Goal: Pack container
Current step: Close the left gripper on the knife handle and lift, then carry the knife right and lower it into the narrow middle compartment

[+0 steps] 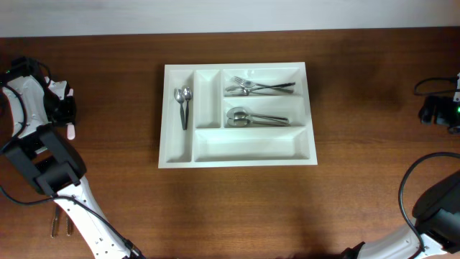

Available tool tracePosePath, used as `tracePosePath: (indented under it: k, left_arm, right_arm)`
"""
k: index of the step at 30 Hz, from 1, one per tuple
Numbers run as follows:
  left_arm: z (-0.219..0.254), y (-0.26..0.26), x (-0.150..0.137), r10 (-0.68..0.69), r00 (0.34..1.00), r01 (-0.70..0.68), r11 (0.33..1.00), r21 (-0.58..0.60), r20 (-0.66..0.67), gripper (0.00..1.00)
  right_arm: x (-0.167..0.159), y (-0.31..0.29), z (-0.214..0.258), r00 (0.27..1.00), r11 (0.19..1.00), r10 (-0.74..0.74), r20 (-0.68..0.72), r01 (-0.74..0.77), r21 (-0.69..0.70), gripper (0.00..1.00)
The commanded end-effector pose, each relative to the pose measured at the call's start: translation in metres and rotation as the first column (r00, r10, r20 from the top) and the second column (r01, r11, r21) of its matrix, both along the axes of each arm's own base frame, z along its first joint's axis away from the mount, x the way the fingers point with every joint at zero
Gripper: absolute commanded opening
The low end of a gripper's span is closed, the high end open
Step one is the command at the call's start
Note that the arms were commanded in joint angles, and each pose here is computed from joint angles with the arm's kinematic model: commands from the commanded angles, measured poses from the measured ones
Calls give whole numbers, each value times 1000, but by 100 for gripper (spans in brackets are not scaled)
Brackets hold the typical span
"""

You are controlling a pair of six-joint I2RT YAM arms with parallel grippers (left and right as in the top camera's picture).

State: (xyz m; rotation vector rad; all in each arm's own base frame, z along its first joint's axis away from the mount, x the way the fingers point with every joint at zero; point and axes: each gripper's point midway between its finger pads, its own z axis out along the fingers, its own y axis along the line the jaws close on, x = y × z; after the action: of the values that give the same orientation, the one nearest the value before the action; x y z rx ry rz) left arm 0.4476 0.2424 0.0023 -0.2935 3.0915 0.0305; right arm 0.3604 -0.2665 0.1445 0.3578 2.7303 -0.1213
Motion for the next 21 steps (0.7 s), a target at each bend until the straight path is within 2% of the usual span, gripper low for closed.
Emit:
tracePosePath:
  k: [1, 6, 15, 21]
  left_arm:
    - [-10, -1, -1, -3, 1000, 3, 1000, -6, -16, 9]
    - [-9, -1, -1, 4, 1000, -4, 1000, -5, -13, 2]
    - [-3, -1, 1, 24, 1000, -24, 1000, -5, -5, 2]
    - [32, -3, 18, 25, 996, -23, 999, -24, 81, 2]
  right_arm:
    - [0, 2, -5, 1000, 1000, 2, -2, -2, 18, 99]
    - [0, 2, -5, 1000, 1000, 2, -2, -2, 18, 99]
    - [0, 2, -5, 1000, 1000, 2, -2, -2, 18, 99]
    - [0, 2, -5, 1000, 1000, 2, -2, -2, 18, 99]
